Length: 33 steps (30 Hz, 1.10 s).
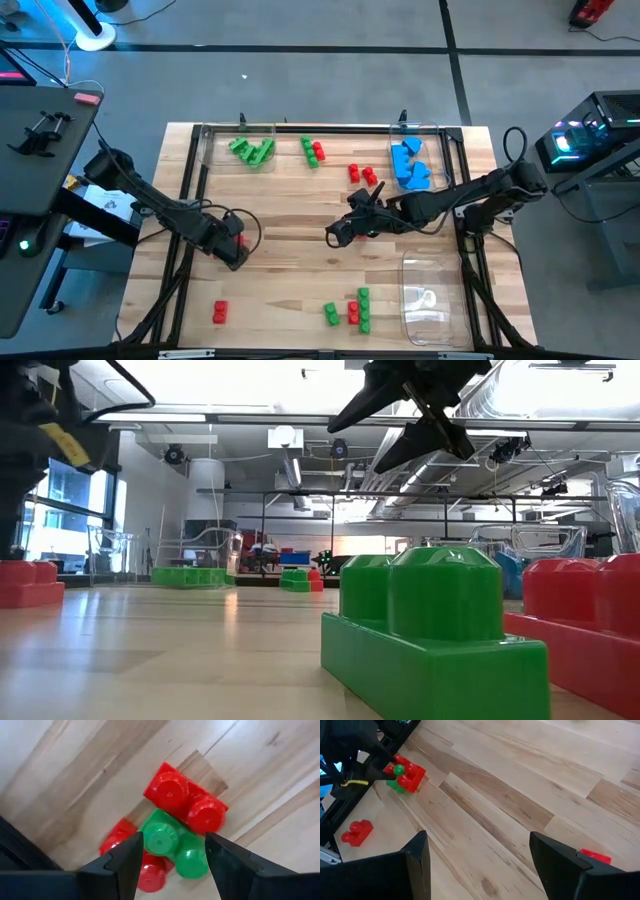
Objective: Sort blocks
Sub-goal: Put the green game piece into the top left transparent bin
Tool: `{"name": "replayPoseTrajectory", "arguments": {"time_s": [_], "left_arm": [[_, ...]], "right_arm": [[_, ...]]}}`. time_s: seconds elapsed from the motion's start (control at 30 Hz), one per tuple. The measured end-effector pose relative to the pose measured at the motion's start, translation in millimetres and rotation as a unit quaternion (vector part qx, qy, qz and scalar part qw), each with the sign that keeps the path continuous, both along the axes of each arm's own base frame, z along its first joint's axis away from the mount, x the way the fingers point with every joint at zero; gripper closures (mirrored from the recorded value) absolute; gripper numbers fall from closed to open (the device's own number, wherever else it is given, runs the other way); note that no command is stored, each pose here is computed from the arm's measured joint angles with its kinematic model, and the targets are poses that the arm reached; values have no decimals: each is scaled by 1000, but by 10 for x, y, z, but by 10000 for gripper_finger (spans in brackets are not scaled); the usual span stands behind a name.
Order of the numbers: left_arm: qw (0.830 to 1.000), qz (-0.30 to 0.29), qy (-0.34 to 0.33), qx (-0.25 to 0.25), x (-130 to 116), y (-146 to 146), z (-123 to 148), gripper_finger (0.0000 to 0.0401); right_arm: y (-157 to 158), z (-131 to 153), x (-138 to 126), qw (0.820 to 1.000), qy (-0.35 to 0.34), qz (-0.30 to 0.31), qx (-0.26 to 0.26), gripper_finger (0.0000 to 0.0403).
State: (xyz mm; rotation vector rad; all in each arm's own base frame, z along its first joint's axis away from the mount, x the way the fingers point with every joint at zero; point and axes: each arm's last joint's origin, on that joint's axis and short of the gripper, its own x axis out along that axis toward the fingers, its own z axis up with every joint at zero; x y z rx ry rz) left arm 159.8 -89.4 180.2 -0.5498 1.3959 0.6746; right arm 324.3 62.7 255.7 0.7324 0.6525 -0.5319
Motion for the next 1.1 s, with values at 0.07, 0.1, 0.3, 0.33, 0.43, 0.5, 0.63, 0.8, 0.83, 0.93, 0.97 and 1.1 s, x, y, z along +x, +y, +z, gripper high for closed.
{"name": "replayPoseTrajectory", "arguments": {"time_s": [0.07, 0.1, 0.3, 0.33, 0.43, 0.5, 0.63, 0.8, 0.83, 0.93, 0.97, 1.1], "left_arm": [[1000, -16, 16, 1, -17, 17, 0, 204], [1000, -17, 20, -2, -19, 23, 0, 204], [976, -95, -167, -99, 342, -193, 112, 204], [963, -134, -210, -104, 434, -237, 158, 204], [926, -273, -257, -47, 657, -257, 243, 204], [892, -375, -251, 16, 805, -234, 281, 204], [792, -552, -244, 89, 1171, -262, 283, 204], [665, -669, -313, 113, 1713, -450, 250, 204], [648, -682, -320, 109, 1808, -495, 227, 203], [616, -710, -333, 75, 2066, -634, 137, 203], [606, -718, -336, 63, 2127, -689, 101, 203], [560, -758, -331, 50, 2314, -903, -101, 203]], "right_arm": [[0, 0, 0, 1000, 0, 0, 0, 176], [0, 0, 0, 1000, 0, -1, 1, 176], [9, 1, 1, 1000, 0, 5, 16, 176], [13, 10, 0, 1000, -2, 12, 22, 176], [22, 119, -29, 998, -25, 31, 45, 176], [38, 266, -72, 995, -62, 44, 60, 176], [112, 626, -209, 982, -158, 78, 64, 176], [205, 936, -435, 968, -230, 82, 58, 176], [220, 976, -479, 966, -238, 78, 56, 176], [258, 1066, -587, 963, -257, 67, 51, 176], [266, 1086, -612, 962, -261, 65, 50, 176], [287, 1120, -682, 962, -263, 61, 42, 176]]}}
